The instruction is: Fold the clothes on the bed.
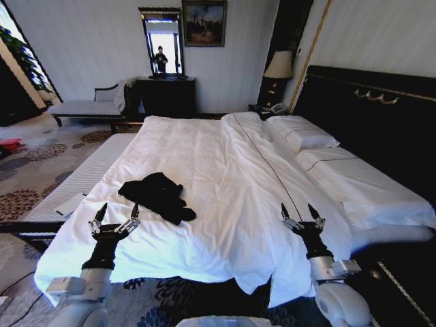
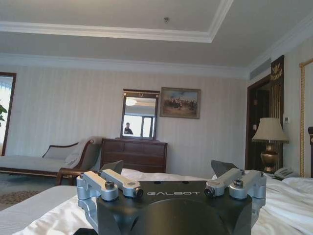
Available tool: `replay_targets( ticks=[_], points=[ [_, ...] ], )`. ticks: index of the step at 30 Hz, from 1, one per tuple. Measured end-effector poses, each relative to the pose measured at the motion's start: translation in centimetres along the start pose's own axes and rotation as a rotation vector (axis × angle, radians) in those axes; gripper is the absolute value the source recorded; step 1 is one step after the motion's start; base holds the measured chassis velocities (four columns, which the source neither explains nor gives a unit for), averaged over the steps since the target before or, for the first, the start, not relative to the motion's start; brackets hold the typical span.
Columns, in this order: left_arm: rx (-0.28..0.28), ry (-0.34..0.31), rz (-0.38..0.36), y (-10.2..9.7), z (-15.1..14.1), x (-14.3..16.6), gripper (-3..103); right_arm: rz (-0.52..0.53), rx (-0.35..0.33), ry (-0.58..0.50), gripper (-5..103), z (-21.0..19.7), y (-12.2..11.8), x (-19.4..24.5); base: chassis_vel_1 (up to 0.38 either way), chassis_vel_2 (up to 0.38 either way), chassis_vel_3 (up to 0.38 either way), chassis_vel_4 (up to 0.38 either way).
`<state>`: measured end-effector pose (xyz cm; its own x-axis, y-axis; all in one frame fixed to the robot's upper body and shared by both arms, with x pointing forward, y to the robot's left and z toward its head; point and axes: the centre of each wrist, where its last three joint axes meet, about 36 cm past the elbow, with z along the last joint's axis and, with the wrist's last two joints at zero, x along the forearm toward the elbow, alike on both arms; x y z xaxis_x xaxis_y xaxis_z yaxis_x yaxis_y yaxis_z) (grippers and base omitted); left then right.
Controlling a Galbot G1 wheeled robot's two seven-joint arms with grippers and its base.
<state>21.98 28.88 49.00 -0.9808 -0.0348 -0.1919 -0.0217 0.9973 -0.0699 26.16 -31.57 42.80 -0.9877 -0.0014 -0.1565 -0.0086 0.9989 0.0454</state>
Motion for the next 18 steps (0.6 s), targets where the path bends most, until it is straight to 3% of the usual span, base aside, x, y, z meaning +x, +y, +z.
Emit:
replay_targets(
  ticks=[18],
  points=[
    [-0.002, 0.006, -0.007, 0.07, 0.88, -0.18, 100, 0.005, 0.009, 0.001, 100, 0.34, -0.6, -0.56, 0.0, 0.0, 0.0, 0.0]
  ],
)
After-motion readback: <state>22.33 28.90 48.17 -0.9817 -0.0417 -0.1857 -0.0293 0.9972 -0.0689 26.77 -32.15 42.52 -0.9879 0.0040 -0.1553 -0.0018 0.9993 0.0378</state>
